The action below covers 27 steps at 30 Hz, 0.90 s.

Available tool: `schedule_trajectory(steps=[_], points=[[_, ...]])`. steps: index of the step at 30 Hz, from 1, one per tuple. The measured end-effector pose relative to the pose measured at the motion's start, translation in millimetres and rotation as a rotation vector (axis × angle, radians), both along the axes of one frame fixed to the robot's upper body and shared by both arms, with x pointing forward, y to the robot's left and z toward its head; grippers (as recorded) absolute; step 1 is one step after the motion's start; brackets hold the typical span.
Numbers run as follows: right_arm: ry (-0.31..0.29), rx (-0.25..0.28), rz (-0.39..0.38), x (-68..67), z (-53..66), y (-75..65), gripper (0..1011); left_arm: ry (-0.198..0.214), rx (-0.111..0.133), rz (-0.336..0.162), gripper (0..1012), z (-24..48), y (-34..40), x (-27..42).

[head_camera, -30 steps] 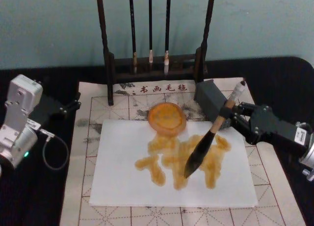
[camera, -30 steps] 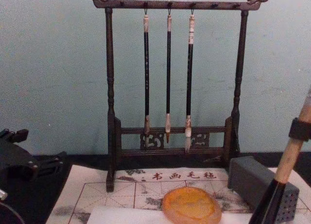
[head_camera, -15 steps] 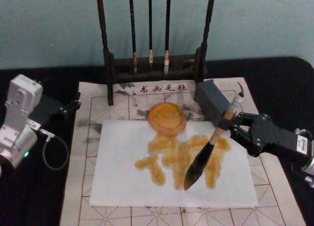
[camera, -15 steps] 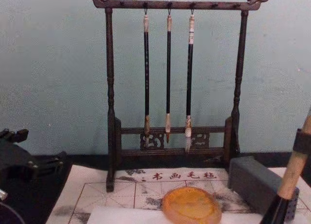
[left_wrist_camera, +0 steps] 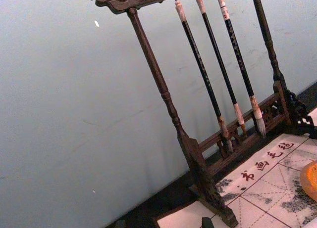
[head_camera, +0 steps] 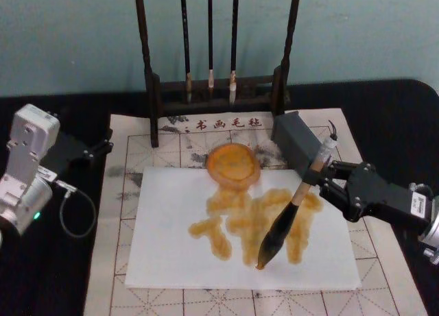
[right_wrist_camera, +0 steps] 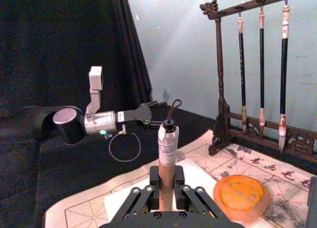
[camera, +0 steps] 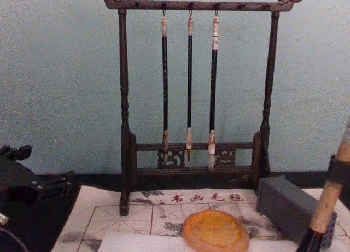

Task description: Pick up the brush from the inkstone, write on the paper, then place the brush back to its original position.

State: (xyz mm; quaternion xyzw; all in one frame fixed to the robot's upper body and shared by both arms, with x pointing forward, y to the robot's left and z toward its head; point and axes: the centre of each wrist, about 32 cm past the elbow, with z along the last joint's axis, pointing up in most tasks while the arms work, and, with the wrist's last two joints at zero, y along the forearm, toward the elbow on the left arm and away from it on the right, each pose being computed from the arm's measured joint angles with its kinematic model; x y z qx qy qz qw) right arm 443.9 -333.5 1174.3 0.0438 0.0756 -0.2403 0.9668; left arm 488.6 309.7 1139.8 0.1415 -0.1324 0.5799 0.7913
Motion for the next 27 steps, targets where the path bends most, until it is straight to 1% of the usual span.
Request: schedule_trajectory(steps=[5, 15, 27], points=[[0.0, -0.007, -0.005, -1.4, -0.2, -1.3, 192, 0.0, 0.0, 0.0, 1001, 0.0, 0.0, 0.0], [-0.013, -0.019, -0.032, -8.1, 3.1, -8.7, 192, 0.0, 0.0, 0.0, 1001, 0.0, 0.0, 0.0], [-0.013, -0.028, -0.055, -14.1, 4.7, -17.3, 192, 0.0, 0.0, 0.0, 1001, 0.0, 0.0, 0.0]])
